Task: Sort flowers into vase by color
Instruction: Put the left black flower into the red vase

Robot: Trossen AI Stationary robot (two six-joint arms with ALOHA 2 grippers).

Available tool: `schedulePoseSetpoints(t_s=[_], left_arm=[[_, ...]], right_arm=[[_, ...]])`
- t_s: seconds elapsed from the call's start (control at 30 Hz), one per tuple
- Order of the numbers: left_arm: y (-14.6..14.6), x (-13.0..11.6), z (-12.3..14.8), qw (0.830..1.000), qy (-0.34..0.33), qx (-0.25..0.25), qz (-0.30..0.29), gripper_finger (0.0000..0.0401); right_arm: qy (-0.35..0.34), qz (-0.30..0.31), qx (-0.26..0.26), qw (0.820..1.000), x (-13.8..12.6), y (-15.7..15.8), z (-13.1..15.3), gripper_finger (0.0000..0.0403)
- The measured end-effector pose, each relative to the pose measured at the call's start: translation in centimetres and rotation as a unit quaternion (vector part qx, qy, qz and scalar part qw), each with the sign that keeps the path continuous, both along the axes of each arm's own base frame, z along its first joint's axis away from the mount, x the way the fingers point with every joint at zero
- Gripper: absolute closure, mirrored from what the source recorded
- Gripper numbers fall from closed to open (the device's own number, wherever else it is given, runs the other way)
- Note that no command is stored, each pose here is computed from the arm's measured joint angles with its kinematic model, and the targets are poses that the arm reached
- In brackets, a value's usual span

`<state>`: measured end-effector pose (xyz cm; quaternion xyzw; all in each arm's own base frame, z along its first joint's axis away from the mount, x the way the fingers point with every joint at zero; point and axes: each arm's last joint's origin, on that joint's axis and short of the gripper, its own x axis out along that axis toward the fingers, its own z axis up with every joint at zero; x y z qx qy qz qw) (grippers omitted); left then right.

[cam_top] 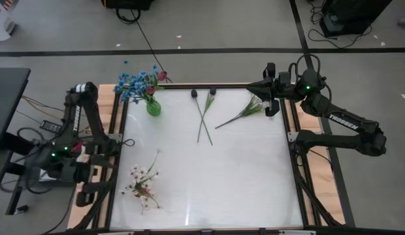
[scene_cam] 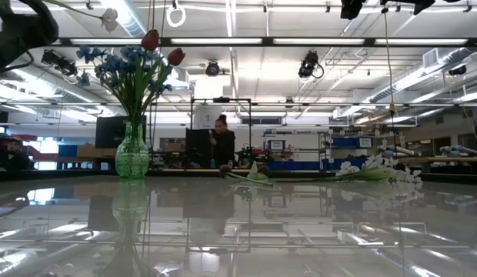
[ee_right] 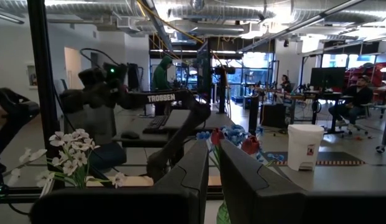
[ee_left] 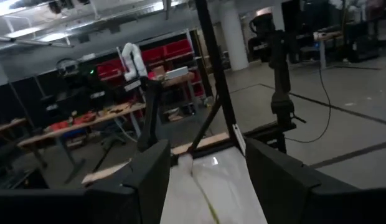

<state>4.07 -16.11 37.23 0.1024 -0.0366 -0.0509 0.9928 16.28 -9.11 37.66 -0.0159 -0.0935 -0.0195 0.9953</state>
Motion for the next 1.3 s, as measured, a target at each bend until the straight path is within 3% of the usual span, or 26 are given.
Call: schedulePoseSetpoints(t_s=[0.43, 0.57, 0.8, 0.97, 1.13, 1.3], left_arm=[[2.6, 11.4, 1.9, 0.999, 0.014, -0.024, 0.017, 0.0195], [4.1, 15.8, 1.3, 0.997, 0.037, -0.062, 0.036, 0.0203], [7.7, 21.8, -0.2, 0.979, 0.072, -0.144, 0.122, 0.0204], [10.4, 25.2, -3.1, 0.949, 0.136, -0.208, 0.192, 0.0204], [13.7, 27.5, -6.8, 0.885, 0.191, -0.327, 0.271, 0.0204], [16.7, 29.4, -9.9, 0.839, 0.221, -0.383, 0.317, 0.0204]], right_arm=[[0.0, 0.0, 0.0, 1.0, 0.0, 0.0, 0.0, 0.0353], [0.0, 0.0, 0.0, 1.0, 0.0, 0.0, 0.0, 0.0353], [0.0, 0.0, 0.0, 1.0, 0.0, 0.0, 0.0, 0.0353], [0.0, 0.0, 0.0, 1.0, 0.0, 0.0, 0.0, 0.0353], [0.0, 0.0, 0.0, 1.0, 0.0, 0.0, 0.0, 0.0353], [0.0, 0.0, 0.0, 1.0, 0.0, 0.0, 0.0, 0.0353]])
